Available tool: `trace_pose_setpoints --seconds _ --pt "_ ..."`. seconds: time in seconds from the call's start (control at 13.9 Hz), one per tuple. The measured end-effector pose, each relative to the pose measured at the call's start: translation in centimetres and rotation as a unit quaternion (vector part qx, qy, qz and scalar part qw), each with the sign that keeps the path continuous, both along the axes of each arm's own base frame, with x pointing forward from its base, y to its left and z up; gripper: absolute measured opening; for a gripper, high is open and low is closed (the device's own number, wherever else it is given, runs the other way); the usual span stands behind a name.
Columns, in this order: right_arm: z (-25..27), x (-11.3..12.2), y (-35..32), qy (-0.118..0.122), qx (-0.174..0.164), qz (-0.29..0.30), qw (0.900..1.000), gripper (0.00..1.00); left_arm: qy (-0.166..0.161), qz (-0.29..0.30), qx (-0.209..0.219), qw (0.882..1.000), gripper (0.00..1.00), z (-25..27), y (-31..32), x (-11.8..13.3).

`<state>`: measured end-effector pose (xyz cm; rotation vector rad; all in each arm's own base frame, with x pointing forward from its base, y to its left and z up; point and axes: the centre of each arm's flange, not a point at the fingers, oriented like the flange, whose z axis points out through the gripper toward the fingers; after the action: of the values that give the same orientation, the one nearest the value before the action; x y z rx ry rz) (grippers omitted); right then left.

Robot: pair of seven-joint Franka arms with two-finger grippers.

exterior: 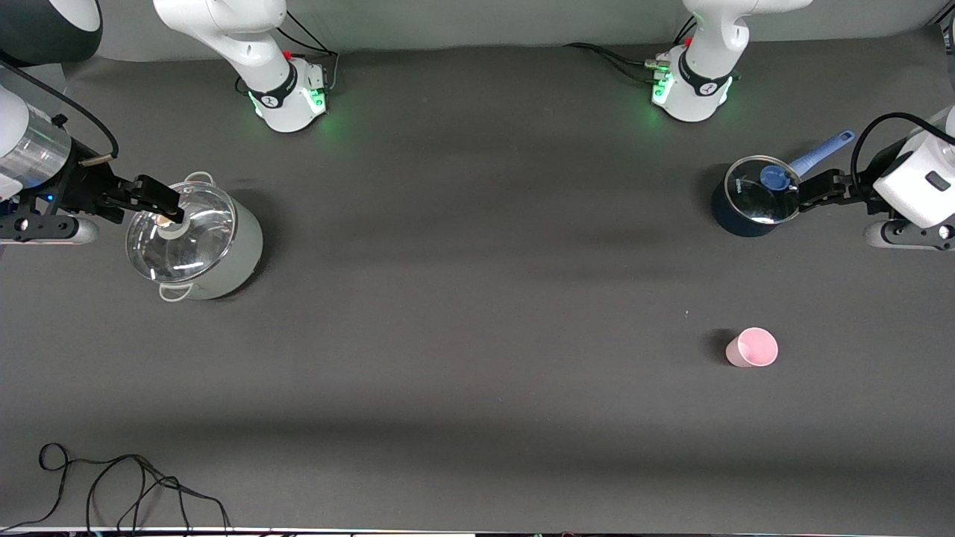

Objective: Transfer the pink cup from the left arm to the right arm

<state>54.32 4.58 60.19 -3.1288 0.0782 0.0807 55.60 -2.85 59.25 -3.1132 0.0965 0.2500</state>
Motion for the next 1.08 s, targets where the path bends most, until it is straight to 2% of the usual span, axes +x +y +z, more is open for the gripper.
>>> trace_pose_setpoints --seconds 0.79,0.93,1.08 --pt "-0.01 0.0 0.07 0.0 0.0 0.001 1.0 1.0 -0.003 -0.001 0.0 1.0 1.0 0.14 0.03 0.08" --pt "-0.01 0.0 0.07 0.0 0.0 0.001 1.0 1.0 -0.008 -0.028 -0.004 1.0 1.0 0.26 0.04 0.2" --pt "-0.01 0.0 0.07 0.0 0.0 0.001 1.0 1.0 -0.025 -0.099 -0.013 0.995 1.0 0.55 0.31 0.66"
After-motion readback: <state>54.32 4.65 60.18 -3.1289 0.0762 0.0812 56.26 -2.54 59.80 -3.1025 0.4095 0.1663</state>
